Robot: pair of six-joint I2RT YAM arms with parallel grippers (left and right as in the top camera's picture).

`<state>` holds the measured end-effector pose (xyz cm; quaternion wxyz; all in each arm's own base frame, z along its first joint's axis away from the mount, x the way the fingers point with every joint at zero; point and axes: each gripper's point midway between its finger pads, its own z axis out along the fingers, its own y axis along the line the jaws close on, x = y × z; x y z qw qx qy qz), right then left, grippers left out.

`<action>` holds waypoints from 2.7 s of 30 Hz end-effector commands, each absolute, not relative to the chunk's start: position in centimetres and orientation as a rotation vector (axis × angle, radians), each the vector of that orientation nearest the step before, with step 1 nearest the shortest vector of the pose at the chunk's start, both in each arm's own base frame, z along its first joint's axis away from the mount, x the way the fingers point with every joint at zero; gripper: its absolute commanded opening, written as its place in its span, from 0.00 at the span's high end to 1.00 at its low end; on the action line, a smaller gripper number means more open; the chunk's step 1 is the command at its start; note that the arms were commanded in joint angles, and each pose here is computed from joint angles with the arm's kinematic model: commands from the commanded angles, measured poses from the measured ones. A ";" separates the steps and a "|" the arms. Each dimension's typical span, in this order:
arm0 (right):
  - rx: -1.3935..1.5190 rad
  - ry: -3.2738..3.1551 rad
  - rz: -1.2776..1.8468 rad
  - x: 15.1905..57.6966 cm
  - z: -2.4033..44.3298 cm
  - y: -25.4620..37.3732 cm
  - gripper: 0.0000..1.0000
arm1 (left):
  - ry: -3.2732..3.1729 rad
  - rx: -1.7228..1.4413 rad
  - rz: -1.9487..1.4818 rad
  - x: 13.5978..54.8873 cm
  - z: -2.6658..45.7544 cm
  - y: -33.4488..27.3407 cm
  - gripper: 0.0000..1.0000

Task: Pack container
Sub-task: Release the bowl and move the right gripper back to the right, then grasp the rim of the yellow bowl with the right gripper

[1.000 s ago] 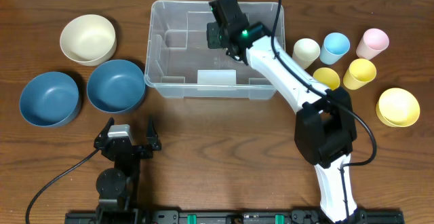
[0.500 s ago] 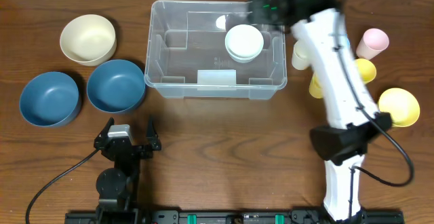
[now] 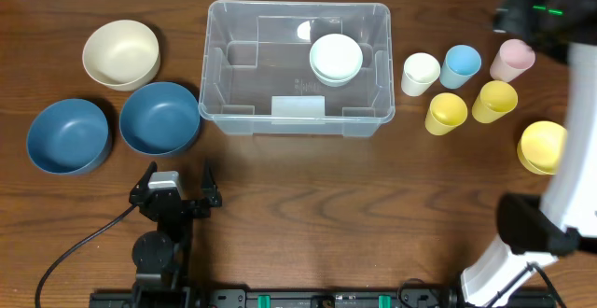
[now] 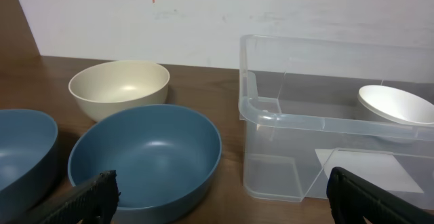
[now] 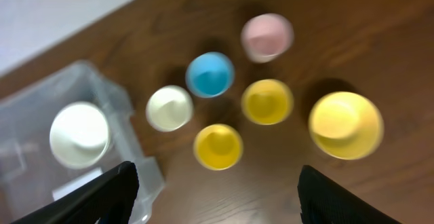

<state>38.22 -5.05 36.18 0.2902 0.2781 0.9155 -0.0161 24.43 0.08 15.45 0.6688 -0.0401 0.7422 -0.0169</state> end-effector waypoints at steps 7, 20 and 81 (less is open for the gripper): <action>1.271 2.285 -0.187 27.0 36.0 -15.6 0.22 | 1.724 -0.089 -0.014 24.4 13.7 0.3 0.02; 1.767 2.355 -0.131 23.2 19.9 -20.9 0.25 | 1.724 -0.088 -0.014 24.4 13.6 0.3 0.02; 0.986 3.091 -0.026 26.1 0.2 -3.3 0.99 | 1.724 -0.088 -0.014 24.4 13.7 0.3 0.02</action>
